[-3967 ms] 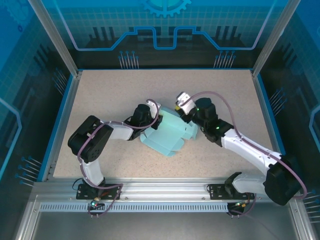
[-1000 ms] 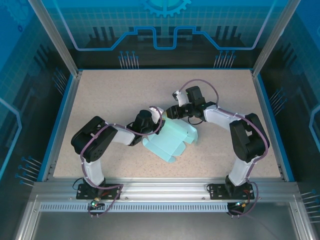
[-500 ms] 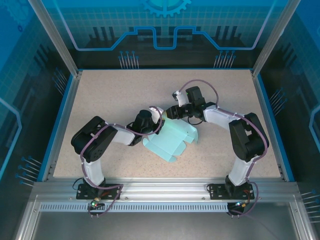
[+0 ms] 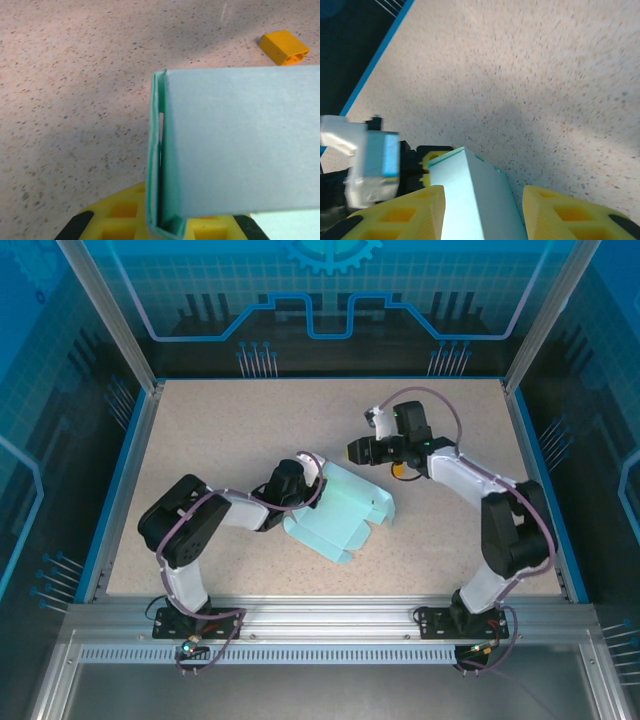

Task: Fold the paper box

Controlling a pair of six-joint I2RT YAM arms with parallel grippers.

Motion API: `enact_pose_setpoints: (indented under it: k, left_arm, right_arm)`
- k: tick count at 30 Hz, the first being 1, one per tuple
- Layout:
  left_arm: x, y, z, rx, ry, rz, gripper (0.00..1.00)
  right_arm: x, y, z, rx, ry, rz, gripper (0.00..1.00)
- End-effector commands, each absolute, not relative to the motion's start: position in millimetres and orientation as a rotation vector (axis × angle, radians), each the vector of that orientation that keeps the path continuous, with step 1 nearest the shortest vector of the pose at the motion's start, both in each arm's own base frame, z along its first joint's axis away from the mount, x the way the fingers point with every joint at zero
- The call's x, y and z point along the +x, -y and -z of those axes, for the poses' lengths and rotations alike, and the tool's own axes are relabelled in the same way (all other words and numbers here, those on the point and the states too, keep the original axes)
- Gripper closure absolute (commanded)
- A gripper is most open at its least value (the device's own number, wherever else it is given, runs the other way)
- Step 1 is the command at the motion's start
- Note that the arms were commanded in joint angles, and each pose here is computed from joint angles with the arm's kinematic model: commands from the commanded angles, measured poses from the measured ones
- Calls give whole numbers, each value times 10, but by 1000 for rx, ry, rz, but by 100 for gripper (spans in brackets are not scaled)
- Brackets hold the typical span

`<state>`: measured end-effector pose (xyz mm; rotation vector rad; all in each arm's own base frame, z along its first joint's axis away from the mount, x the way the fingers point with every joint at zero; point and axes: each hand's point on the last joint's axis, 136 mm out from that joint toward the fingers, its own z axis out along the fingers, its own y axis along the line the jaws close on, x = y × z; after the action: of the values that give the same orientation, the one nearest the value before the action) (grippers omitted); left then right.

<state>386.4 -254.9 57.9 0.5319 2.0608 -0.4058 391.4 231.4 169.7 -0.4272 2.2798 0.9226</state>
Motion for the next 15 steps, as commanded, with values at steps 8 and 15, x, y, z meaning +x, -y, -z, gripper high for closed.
enact_pose_setpoints:
  k: [8,15]
  left_arm:
    - [3841,2212,-680,270,-2237,280,96]
    - [3811,2092,-713,171,-2316,228,96]
  right_arm:
    - [3516,-1820,-2105,-388,-2246,-549,39]
    - [3190,-1982,-1996,-494,-2270,-443,39]
